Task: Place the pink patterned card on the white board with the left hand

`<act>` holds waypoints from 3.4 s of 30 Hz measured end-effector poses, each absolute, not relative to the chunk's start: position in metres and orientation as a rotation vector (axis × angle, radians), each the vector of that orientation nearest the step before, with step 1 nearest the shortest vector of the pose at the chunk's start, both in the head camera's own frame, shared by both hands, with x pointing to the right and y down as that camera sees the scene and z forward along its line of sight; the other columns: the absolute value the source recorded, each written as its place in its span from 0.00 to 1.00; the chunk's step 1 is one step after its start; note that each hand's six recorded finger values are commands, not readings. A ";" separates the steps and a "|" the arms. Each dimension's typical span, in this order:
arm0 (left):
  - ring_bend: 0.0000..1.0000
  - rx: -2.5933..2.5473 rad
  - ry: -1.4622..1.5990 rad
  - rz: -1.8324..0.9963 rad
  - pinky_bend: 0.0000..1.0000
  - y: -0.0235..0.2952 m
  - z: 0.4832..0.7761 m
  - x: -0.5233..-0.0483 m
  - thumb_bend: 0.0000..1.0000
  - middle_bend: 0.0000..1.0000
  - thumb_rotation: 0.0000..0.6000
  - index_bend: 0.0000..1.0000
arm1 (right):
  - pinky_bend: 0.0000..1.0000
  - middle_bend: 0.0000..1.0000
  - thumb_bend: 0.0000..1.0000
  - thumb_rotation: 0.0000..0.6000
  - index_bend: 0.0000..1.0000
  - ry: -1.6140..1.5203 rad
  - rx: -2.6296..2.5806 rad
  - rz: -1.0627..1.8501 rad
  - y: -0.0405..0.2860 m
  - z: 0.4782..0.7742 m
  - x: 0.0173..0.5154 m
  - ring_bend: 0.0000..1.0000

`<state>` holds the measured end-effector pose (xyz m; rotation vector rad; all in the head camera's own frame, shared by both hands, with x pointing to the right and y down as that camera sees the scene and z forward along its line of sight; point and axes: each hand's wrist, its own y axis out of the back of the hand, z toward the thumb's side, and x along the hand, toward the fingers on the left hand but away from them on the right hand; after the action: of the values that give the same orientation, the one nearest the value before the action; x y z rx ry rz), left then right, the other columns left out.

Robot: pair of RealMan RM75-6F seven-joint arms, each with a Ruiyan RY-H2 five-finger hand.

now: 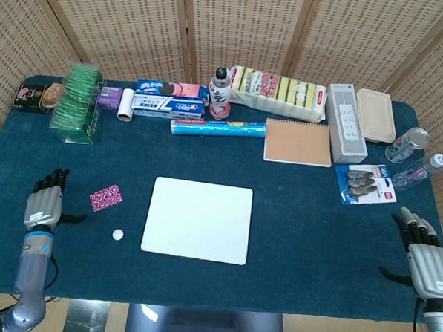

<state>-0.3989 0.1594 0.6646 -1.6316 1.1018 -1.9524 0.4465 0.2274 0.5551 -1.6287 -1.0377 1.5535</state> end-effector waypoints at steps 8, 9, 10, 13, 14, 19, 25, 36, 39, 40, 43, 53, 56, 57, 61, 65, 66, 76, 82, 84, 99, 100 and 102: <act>0.00 -1.629 1.109 -2.001 0.05 0.144 0.678 -0.369 0.06 0.00 1.00 0.25 | 0.00 0.00 0.00 1.00 0.03 -1.045 -1.631 1.558 0.226 0.554 0.449 0.00; 0.00 -1.630 1.104 -2.009 0.05 0.144 0.679 -0.367 0.06 0.00 1.00 0.26 | 0.00 0.00 0.00 1.00 0.03 -1.047 -1.632 1.559 0.226 0.555 0.449 0.00; 0.00 -1.631 1.102 -2.014 0.05 0.144 0.680 -0.366 0.06 0.00 1.00 0.26 | 0.00 0.00 0.00 1.00 0.03 -1.047 -1.634 1.560 0.226 0.555 0.449 0.00; 0.00 -1.630 1.098 -2.029 0.05 0.144 0.685 -0.365 0.07 0.00 1.00 0.26 | 0.00 0.00 0.00 1.00 0.03 -1.048 -1.638 1.560 0.225 0.554 0.450 0.00; 0.00 -1.630 1.097 -2.033 0.05 0.144 0.686 -0.365 0.07 0.00 1.00 0.26 | 0.00 0.00 0.00 1.00 0.03 -1.048 -1.639 1.560 0.225 0.554 0.450 0.00; 0.00 -1.636 1.087 -2.044 0.05 0.143 0.694 -0.365 0.11 0.00 1.00 0.28 | 0.00 0.00 0.00 1.00 0.03 -1.048 -1.645 1.561 0.226 0.554 0.450 0.00; 0.00 -1.667 1.100 -2.036 0.05 0.144 0.702 -0.363 0.13 0.00 1.00 0.29 | 0.00 0.00 0.00 1.00 0.03 -1.053 -1.648 1.564 0.225 0.553 0.451 0.00; 0.00 -1.681 1.102 -2.041 0.05 0.145 0.713 -0.361 0.13 0.00 1.00 0.29 | 0.00 0.00 0.00 1.00 0.03 -1.049 -1.658 1.570 0.226 0.554 0.452 0.00; 0.00 -1.677 1.107 -2.045 0.05 0.144 0.714 -0.363 0.14 0.00 1.00 0.29 | 0.00 0.00 0.00 1.00 0.03 -1.053 -1.656 1.573 0.225 0.554 0.453 0.00; 0.00 -1.677 1.108 -2.046 0.05 0.144 0.714 -0.363 0.14 0.00 1.00 0.29 | 0.00 0.00 0.00 1.00 0.03 -1.054 -1.656 1.573 0.225 0.554 0.453 0.00; 0.00 -1.679 1.109 -2.050 0.05 0.144 0.715 -0.364 0.14 0.00 1.00 0.29 | 0.00 0.00 0.00 1.00 0.03 -1.054 -1.654 1.577 0.225 0.554 0.454 0.00; 0.00 -1.694 1.099 -2.055 0.05 0.145 0.719 -0.362 0.14 0.00 1.00 0.33 | 0.00 0.00 0.00 1.00 0.03 -1.057 -1.652 1.586 0.225 0.554 0.455 0.00; 0.00 -1.699 1.105 -2.052 0.05 0.144 0.719 -0.362 0.15 0.00 1.00 0.37 | 0.00 0.00 0.00 1.00 0.03 -1.058 -1.651 1.587 0.225 0.553 0.455 0.00; 0.00 -1.696 1.103 -2.052 0.05 0.144 0.718 -0.362 0.16 0.00 1.00 0.38 | 0.00 0.00 0.00 1.00 0.03 -1.058 -1.651 1.588 0.225 0.553 0.455 0.00; 0.00 -1.690 1.095 -2.059 0.05 0.145 0.718 -0.362 0.17 0.00 1.00 0.40 | 0.00 0.00 0.00 1.00 0.03 -1.061 -1.652 1.590 0.224 0.553 0.456 0.00; 0.00 -1.688 1.088 -2.062 0.05 0.145 0.719 -0.361 0.18 0.00 1.00 0.41 | 0.00 0.00 0.00 1.00 0.03 -1.063 -1.654 1.592 0.224 0.553 0.456 0.00; 0.00 -1.686 1.088 -2.062 0.05 0.145 0.719 -0.361 0.18 0.00 1.00 0.41 | 0.00 0.00 0.00 1.00 0.03 -1.063 -1.654 1.593 0.224 0.553 0.457 0.00; 0.00 -1.690 1.118 -2.027 0.05 0.139 0.710 -0.360 0.18 0.00 1.00 0.41 | 0.00 0.00 0.00 1.00 0.03 -1.062 -1.654 1.597 0.224 0.552 0.458 0.00; 0.00 -1.701 1.132 -1.980 0.05 0.134 0.700 -0.358 0.18 0.00 1.00 0.41 | 0.00 0.00 0.00 1.00 0.03 -1.060 -1.653 1.601 0.224 0.553 0.458 0.00; 0.00 -1.710 1.132 -1.958 0.05 0.131 0.697 -0.354 0.18 0.00 1.00 0.41 | 0.00 0.00 0.00 1.00 0.03 -1.060 -1.653 1.603 0.224 0.553 0.458 0.00; 0.00 -1.813 0.868 -1.579 0.05 0.110 0.669 -0.263 0.18 0.00 1.00 0.41 | 0.00 0.00 0.00 1.00 0.03 -1.057 -1.653 1.616 0.224 0.555 0.459 0.00; 0.00 -1.810 0.842 -1.567 0.05 0.110 0.668 -0.256 0.18 0.00 1.00 0.41 | 0.00 0.00 0.00 1.00 0.03 -1.058 -1.652 1.617 0.224 0.555 0.459 0.00; 0.00 -1.802 0.779 -1.541 0.05 0.111 0.668 -0.240 0.17 0.00 1.00 0.41 | 0.00 0.00 0.00 1.00 0.03 -1.061 -1.652 1.619 0.223 0.555 0.460 0.00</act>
<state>-0.2403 0.1111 0.6680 -1.8018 0.7785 -1.5410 0.4601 0.2232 0.5546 -1.6521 -1.0607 1.6194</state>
